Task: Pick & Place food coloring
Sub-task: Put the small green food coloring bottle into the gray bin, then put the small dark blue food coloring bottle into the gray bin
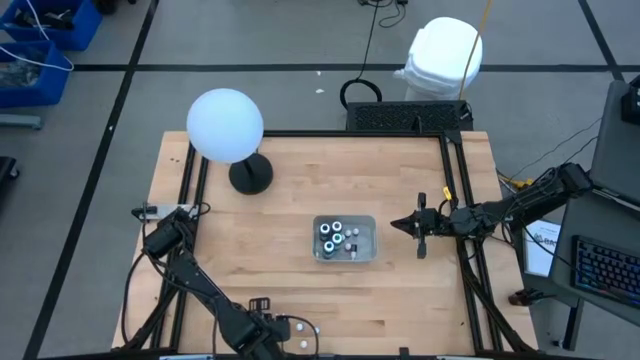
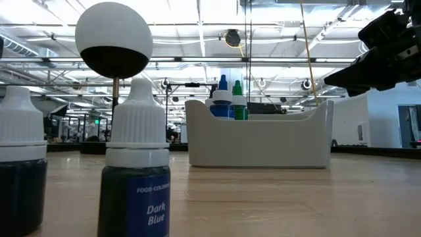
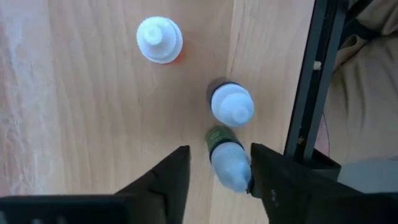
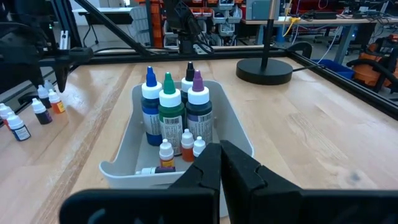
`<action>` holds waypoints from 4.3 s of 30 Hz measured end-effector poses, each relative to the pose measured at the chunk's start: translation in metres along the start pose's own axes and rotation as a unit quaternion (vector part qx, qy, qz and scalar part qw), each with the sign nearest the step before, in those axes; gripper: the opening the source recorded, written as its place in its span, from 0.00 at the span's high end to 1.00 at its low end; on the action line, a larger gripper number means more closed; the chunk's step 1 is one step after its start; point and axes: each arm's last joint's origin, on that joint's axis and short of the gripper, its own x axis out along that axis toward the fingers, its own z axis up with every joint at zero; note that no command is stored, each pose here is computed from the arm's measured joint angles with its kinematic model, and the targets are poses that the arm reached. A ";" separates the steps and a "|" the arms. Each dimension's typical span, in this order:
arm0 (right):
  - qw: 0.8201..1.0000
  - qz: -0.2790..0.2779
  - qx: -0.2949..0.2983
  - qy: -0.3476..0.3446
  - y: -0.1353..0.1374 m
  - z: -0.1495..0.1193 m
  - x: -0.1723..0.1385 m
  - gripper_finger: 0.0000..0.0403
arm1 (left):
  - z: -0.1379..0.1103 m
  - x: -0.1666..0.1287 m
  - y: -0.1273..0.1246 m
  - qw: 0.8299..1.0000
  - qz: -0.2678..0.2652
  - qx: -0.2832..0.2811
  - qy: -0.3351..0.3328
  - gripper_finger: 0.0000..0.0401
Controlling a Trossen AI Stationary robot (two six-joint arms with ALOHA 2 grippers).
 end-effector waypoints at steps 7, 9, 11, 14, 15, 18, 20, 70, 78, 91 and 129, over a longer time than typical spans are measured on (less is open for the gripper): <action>1.000 0.000 0.000 0.000 0.000 0.000 0.000 1.00 | 0.001 0.000 -0.001 1.000 -0.008 0.002 -0.005 0.71; 1.000 0.000 0.000 0.000 0.000 0.000 0.000 1.00 | 0.001 0.000 -0.002 1.000 -0.013 0.003 0.001 0.75; 1.000 0.000 0.000 0.000 0.000 0.000 0.000 1.00 | 0.000 0.000 -0.002 1.000 -0.024 0.003 0.016 0.79; 1.000 0.000 0.000 0.000 0.000 0.000 0.000 1.00 | -0.001 0.000 -0.003 0.999 -0.033 0.005 0.031 0.83; 1.000 0.000 0.000 0.000 0.000 0.000 0.000 1.00 | -0.002 0.000 -0.002 0.999 -0.031 0.006 0.033 0.83; 1.000 0.000 0.000 0.000 0.000 0.000 0.000 1.00 | -0.003 -0.004 0.003 0.998 -0.025 0.009 0.057 0.83; 1.000 0.000 0.000 0.000 0.000 0.000 0.000 1.00 | -0.001 -0.009 0.009 0.997 -0.010 0.013 0.080 0.83; 0.999 -0.001 -0.035 0.018 0.000 -0.004 0.000 1.00 | 0.242 -0.084 0.232 0.958 0.052 0.175 -0.221 0.83; 0.999 -0.001 -0.035 0.019 0.000 -0.004 0.000 1.00 | 0.245 -0.052 0.226 0.963 0.065 0.180 -0.188 0.83; 0.999 -0.001 -0.034 0.016 0.000 -0.003 0.000 1.00 | 0.248 -0.034 0.234 0.969 0.075 0.165 -0.168 0.83; 0.999 -0.001 -0.034 0.017 0.000 -0.003 0.000 1.00 | 0.247 -0.058 0.231 0.966 0.062 0.157 -0.194 0.54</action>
